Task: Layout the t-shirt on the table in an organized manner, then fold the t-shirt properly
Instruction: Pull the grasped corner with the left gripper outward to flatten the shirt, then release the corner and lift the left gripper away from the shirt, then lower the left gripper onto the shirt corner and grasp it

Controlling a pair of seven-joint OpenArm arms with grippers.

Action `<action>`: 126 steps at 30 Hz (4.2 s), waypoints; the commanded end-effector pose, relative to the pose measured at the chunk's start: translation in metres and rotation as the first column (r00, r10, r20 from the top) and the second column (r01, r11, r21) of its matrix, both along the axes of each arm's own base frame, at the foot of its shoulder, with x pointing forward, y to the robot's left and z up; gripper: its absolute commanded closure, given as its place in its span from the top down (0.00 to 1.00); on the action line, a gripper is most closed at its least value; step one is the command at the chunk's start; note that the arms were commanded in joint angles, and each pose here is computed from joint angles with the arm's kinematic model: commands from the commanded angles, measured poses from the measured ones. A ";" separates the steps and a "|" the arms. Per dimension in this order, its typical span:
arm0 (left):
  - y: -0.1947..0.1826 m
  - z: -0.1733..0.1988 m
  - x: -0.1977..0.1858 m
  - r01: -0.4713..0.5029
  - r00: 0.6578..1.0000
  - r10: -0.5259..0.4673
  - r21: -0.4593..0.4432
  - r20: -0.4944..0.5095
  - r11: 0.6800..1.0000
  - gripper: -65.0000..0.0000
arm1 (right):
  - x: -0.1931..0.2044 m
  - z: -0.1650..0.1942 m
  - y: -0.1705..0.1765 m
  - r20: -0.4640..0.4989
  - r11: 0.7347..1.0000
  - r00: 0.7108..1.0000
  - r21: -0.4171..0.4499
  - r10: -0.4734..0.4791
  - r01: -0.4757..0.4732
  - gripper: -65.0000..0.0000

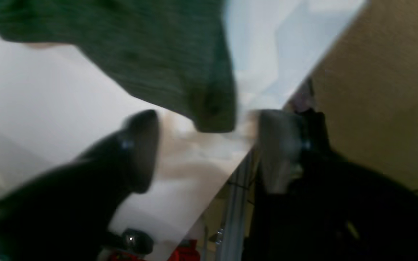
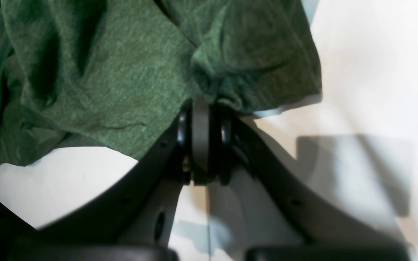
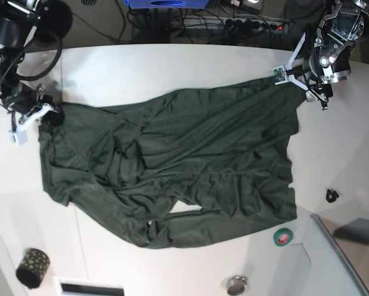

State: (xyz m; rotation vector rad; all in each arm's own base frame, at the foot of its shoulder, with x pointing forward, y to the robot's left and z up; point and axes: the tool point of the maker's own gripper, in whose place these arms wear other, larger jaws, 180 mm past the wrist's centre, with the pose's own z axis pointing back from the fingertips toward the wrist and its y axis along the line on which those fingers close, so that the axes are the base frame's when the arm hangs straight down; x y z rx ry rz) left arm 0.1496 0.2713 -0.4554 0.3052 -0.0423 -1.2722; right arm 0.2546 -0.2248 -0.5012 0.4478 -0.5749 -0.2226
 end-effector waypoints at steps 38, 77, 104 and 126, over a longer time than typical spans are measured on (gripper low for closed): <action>0.028 0.023 -0.066 -0.658 0.162 0.915 -0.732 -0.370 -0.180 0.84 | -0.015 -0.003 -0.029 -0.057 0.997 0.998 -0.077 0.015 -0.020 0.01; 0.051 0.001 -0.041 -0.662 0.043 0.914 -0.697 -0.404 -0.276 0.83 | -0.015 -0.003 -0.026 -0.057 0.997 0.998 -0.070 0.015 -0.019 0.01; 0.035 -0.010 -0.054 -0.705 0.051 0.906 -0.657 -0.421 -0.266 0.83 | -0.014 -0.003 -0.027 -0.056 0.997 0.998 -0.074 0.015 -0.019 0.01; 0.042 0.021 -0.030 -0.643 0.092 0.916 -0.726 -0.390 -0.244 0.83 | -0.012 -0.002 -0.025 -0.052 0.997 0.999 -0.069 0.014 -0.018 0.01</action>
